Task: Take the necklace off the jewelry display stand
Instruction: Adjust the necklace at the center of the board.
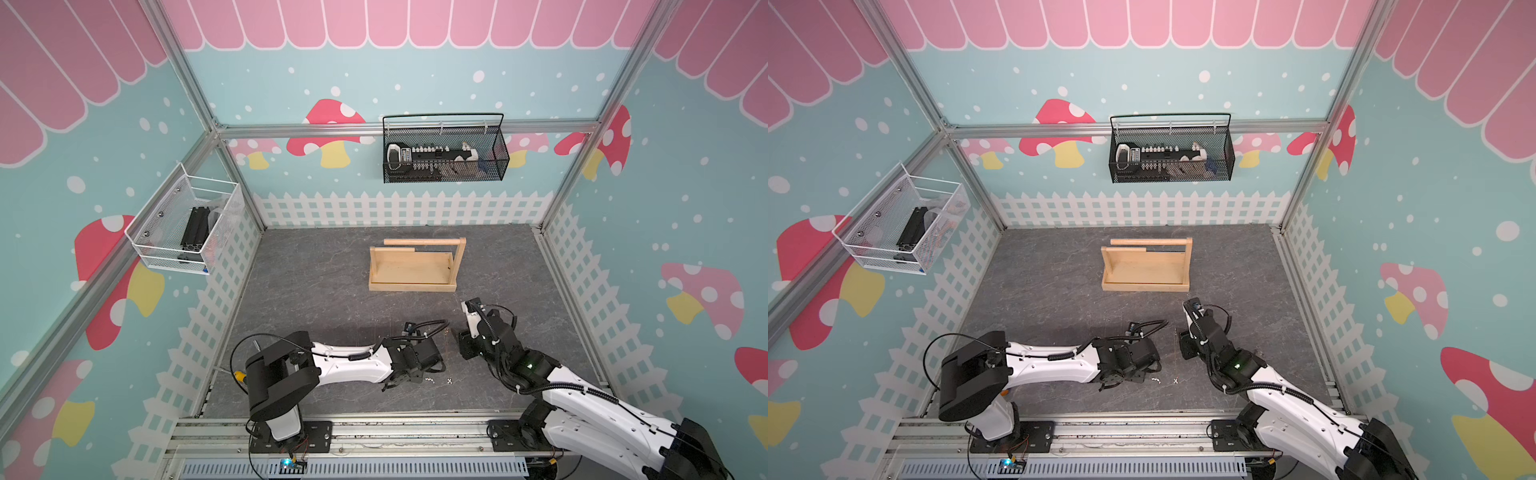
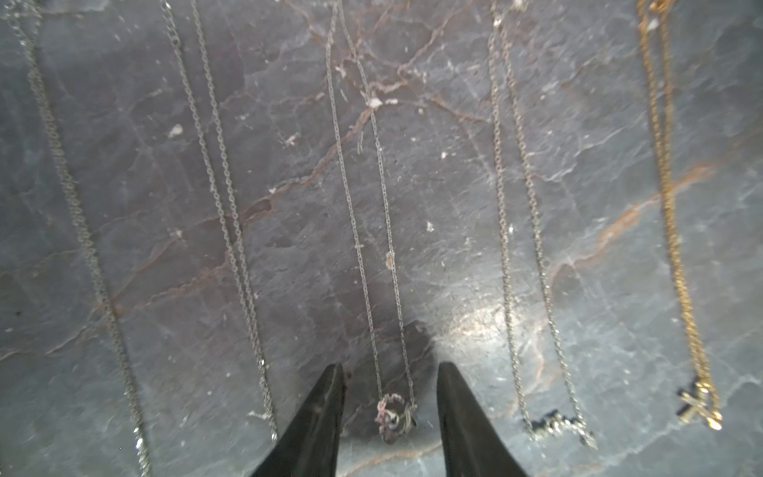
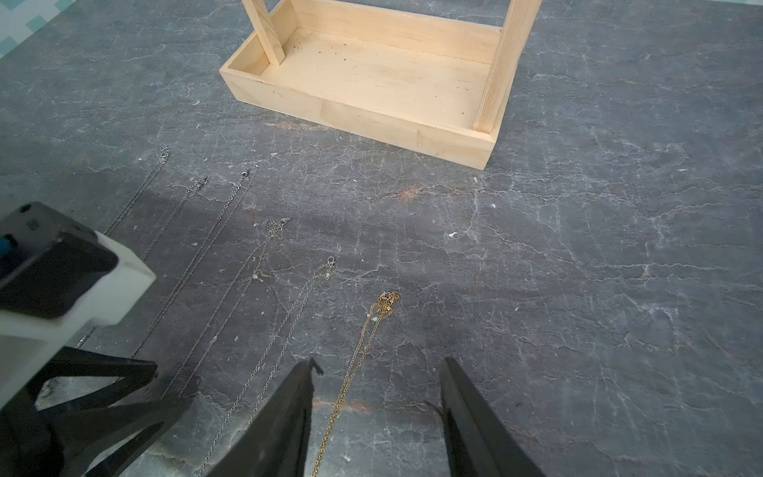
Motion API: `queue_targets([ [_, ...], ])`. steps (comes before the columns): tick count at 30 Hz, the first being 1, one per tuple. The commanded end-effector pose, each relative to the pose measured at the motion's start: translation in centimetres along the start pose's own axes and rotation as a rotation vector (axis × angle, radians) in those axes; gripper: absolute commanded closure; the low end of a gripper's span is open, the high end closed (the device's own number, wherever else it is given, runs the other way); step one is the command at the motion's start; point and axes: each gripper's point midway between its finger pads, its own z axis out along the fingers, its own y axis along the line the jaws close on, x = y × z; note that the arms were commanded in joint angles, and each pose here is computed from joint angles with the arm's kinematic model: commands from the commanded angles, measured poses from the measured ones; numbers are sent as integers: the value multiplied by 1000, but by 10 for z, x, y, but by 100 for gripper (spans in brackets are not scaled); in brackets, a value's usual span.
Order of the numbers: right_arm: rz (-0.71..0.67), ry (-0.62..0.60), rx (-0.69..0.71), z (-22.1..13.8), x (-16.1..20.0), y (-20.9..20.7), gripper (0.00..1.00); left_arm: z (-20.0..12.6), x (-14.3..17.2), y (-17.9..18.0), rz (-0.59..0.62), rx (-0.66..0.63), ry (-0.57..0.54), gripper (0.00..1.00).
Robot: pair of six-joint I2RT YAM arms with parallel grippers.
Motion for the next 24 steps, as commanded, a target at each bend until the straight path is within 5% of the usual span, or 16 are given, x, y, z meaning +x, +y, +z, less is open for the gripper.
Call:
queue_targets([
  [1,4,8,18,0,5,-5,49,4,-3,-2,-9,3,-4,63],
  [24,4,8,20,0,5,-5,49,2,20,4,-27,2,10,75],
])
